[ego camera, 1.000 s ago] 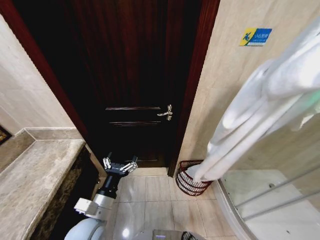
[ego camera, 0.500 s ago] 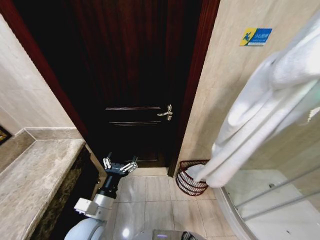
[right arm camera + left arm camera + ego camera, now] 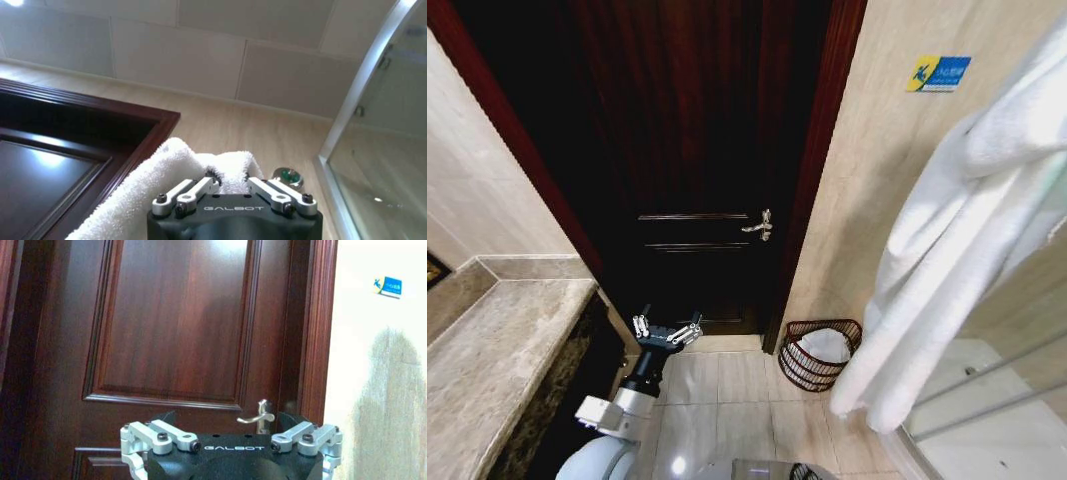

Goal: Discard the used towel into the hamper.

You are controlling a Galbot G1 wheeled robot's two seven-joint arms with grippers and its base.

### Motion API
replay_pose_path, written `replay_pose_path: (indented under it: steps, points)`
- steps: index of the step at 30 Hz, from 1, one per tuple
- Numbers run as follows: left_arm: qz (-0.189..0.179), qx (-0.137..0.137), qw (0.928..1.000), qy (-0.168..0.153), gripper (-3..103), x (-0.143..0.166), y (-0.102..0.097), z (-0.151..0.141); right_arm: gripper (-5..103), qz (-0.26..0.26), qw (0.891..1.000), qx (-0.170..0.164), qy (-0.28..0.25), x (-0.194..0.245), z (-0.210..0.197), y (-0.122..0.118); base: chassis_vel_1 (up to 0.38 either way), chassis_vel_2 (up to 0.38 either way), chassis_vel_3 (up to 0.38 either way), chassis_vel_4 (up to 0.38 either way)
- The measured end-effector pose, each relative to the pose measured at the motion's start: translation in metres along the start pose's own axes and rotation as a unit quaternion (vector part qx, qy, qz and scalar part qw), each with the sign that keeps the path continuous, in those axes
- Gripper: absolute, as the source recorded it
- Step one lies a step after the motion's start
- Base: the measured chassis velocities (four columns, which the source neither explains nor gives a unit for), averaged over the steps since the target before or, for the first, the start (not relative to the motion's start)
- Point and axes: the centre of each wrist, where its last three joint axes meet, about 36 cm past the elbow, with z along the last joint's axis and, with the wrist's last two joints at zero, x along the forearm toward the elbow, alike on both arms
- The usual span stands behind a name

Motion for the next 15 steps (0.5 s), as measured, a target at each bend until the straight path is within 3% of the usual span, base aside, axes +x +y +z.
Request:
replay_pose_path:
  steps: [15]
  points:
    - [0.0,0.0,1.0,0.0,100,0.0,0.0,0.0,10,0.0,1.0,0.004,0.006,-0.013,0.032,-0.002,0.0,0.0,0.0,0.0]
